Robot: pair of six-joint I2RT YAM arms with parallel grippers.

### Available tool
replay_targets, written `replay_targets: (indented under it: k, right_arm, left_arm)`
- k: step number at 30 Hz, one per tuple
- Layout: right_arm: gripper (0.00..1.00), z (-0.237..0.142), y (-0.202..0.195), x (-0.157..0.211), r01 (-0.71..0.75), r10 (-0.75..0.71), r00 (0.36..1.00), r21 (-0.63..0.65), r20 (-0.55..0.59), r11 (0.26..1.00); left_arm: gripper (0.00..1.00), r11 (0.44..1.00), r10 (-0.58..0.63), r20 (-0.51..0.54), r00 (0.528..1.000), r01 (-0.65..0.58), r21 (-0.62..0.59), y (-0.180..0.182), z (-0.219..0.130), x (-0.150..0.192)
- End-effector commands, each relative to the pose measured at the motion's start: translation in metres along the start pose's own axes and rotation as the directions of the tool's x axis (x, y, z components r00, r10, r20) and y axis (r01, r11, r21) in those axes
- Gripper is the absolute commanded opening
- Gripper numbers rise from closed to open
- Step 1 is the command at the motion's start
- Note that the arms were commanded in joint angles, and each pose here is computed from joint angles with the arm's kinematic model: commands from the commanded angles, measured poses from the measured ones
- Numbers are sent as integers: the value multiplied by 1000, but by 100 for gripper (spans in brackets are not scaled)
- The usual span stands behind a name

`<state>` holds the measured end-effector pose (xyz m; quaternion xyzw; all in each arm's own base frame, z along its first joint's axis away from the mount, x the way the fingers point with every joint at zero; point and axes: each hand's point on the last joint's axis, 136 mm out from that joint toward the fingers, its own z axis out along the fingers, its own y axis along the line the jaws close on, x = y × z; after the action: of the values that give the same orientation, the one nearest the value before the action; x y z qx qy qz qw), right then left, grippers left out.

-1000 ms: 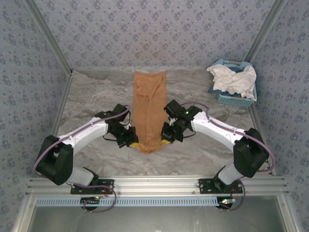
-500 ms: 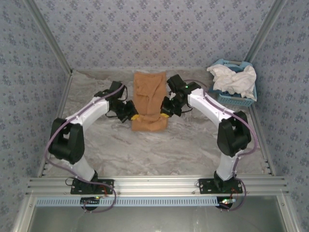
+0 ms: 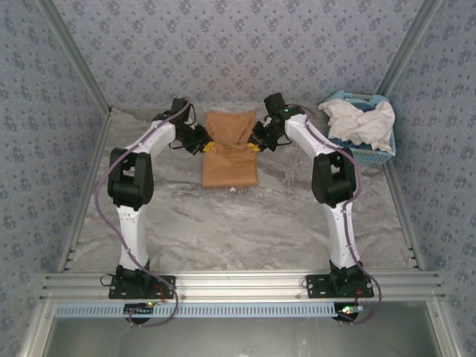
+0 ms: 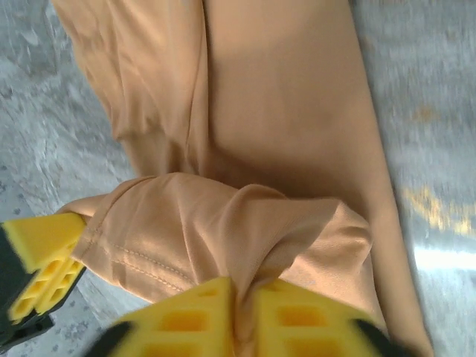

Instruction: Fold and stack the t-shirts

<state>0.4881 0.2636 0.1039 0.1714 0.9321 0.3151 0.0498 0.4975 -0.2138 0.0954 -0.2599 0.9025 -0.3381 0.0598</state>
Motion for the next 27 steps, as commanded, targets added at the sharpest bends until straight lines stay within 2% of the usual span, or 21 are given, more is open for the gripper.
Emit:
replay_targets:
  k: [1, 3, 4, 7, 12, 13, 15, 17, 21, 24, 27]
  right_arm:
    - [46, 9, 5, -25, 2, -2, 1000, -76, 5, 997]
    - [62, -4, 12, -39, 65, -60, 997, -94, 58, 993]
    - [64, -12, 14, -43, 92, -84, 993, -94, 80, 991]
    - [65, -38, 9, -44, 139, -132, 984, -55, 115, 989]
    - [60, -53, -17, -5, 150, -149, 981, 0, 121, 989]
    - [58, -52, -19, 4, 148, -146, 982, -6, 122, 989]
    - [46, -47, -22, 24, 135, -131, 984, -27, 123, 990]
    - [36, -39, -22, 37, 116, -111, 987, -42, 120, 992]
    - [16, -12, -17, 50, 114, -109, 991, -58, 73, 992]
    - [6, 9, -22, 54, 99, -98, 995, -34, 31, 995]
    - [7, 22, -27, 56, 74, -74, 997, -27, -5, 997]
  left_arm:
    - [41, 999, 31, -18, 999, -30, 36, -15, 5, -14]
    - [52, 998, 51, 15, 999, -51, 29, -18, -3, -22]
    - [55, 998, 62, 31, 998, -63, 25, -19, -9, -23]
    - [57, 996, 88, 62, 994, -88, -4, -10, -29, -11]
    - [53, 998, 20, 71, 997, -16, -54, 48, -49, 37]
    - [49, 998, 2, 61, 998, 2, -60, 60, -48, 47]
    - [38, 998, -34, 38, 999, 36, -55, 78, -45, 64]
    - [29, 998, -51, 16, 999, 51, -33, 82, -40, 70]
    - [17, 999, -30, 15, 999, 30, -16, 65, -30, 57]
    - [9, 998, -18, 16, 1000, 19, -62, 60, -18, 40]
    - [6, 994, -24, -4, 1000, 23, -108, 62, -9, 31]
